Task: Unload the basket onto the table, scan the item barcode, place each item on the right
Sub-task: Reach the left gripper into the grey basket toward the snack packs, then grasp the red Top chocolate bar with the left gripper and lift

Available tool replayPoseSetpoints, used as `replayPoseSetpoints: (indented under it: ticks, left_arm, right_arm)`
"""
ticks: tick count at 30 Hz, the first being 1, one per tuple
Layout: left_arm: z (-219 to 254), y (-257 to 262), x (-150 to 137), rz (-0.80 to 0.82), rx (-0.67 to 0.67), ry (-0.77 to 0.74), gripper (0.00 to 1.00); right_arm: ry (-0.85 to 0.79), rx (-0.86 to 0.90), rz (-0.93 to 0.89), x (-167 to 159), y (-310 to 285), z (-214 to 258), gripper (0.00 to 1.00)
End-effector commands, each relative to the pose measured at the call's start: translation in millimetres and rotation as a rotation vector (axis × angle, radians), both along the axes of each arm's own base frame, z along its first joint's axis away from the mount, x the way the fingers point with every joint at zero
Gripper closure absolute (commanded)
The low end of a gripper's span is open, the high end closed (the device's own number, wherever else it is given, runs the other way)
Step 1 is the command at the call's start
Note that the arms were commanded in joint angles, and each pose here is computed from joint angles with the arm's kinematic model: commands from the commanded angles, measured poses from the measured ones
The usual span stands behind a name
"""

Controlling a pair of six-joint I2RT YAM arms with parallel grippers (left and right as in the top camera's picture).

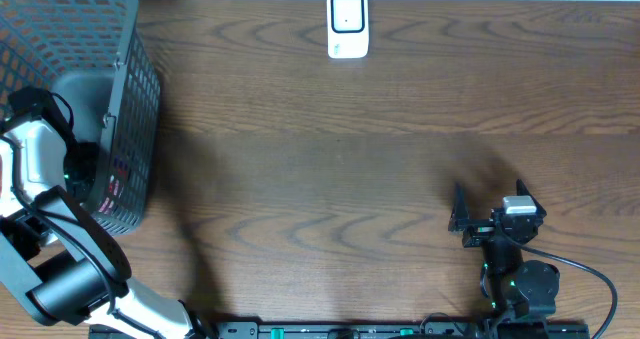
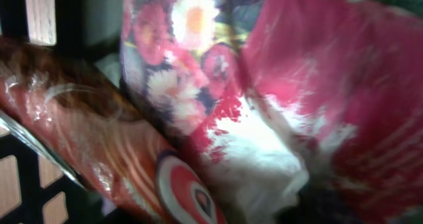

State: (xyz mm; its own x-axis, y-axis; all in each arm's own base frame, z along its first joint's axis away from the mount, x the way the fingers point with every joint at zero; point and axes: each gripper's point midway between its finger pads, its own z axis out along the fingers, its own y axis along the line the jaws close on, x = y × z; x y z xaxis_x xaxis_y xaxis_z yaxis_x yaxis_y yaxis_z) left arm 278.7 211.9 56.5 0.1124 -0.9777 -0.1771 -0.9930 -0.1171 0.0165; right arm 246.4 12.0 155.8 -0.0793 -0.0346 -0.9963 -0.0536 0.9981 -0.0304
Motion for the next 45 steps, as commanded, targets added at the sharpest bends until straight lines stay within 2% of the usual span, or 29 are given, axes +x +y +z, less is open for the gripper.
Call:
replayPoseSetpoints:
  ticks: [1, 2, 3, 6, 14, 17, 20, 23, 25, 36, 39, 43, 45]
  left_arm:
    - [-5.1, 1.9, -2.1, -0.034, -0.011, 0.009, 0.79]
    - [4.4, 6.7, 1.3, -0.051, 0.006, -0.011, 0.88]
    - [13.1, 11.0, 4.3, -0.061, 0.021, -0.031, 0.92]
    - [54.5, 22.6, 12.3, -0.058, 0.081, -0.111, 0.92]
    - [207.5, 14.6, 34.5, -0.099, 0.273, -0.564, 0.92]
    - [250.1, 6.0, 31.4, -0.120, 0.338, -0.693, 0.91]
    - [276.1, 2.3, 23.6, -0.122, 0.402, -0.752, 0.91]
    - [272.2, 9.7, 18.8, -0.131, 0.444, -0.699, 0.91]
    - [251.6, 16.2, 22.0, -0.187, 0.444, -0.615, 0.91]
    - [92.0, 28.7, 40.7, -0.230, 0.143, -0.239, 0.91]
    - [60.2, 28.3, 41.3, -0.229, 0.082, -0.176, 0.87]
    - [51.6, 29.3, 42.7, -0.228, 0.071, -0.163, 0.83]
    - [56.0, 31.0, 44.8, -0.228, 0.083, -0.176, 0.76]
  right_arm:
    - [0.000, -0.004, 0.004, -0.3, 0.9, -0.8, 0.01]
    - [0.000, -0.004, 0.004, -0.3, 0.9, -0.8, 0.01]
    - [0.000, -0.004, 0.004, -0.3, 0.9, -0.8, 0.01]
    - [0.000, -0.004, 0.004, -0.3, 0.9, -0.8, 0.01]
    - [0.000, -0.004, 0.004, -0.3, 0.9, -0.8, 0.01]
    - [0.000, -0.004, 0.004, -0.3, 0.9, -0.8, 0.01]
    - [0.000, -0.004, 0.004, -0.3, 0.9, -0.8, 0.01]
    - [0.000, -0.004, 0.004, -0.3, 0.9, -0.8, 0.01]
    - [0.000, -0.004, 0.004, -0.3, 0.9, -0.8, 0.01]
    - [0.000, -0.004, 0.004, -0.3, 0.9, -0.7, 0.01]
    - [0.000, -0.004, 0.004, -0.3, 0.9, -0.8, 0.01]
    - [0.000, -0.004, 0.004, -0.3, 0.9, -0.7, 0.01]
    - [0.000, -0.004, 0.004, -0.3, 0.9, -0.8, 0.01]
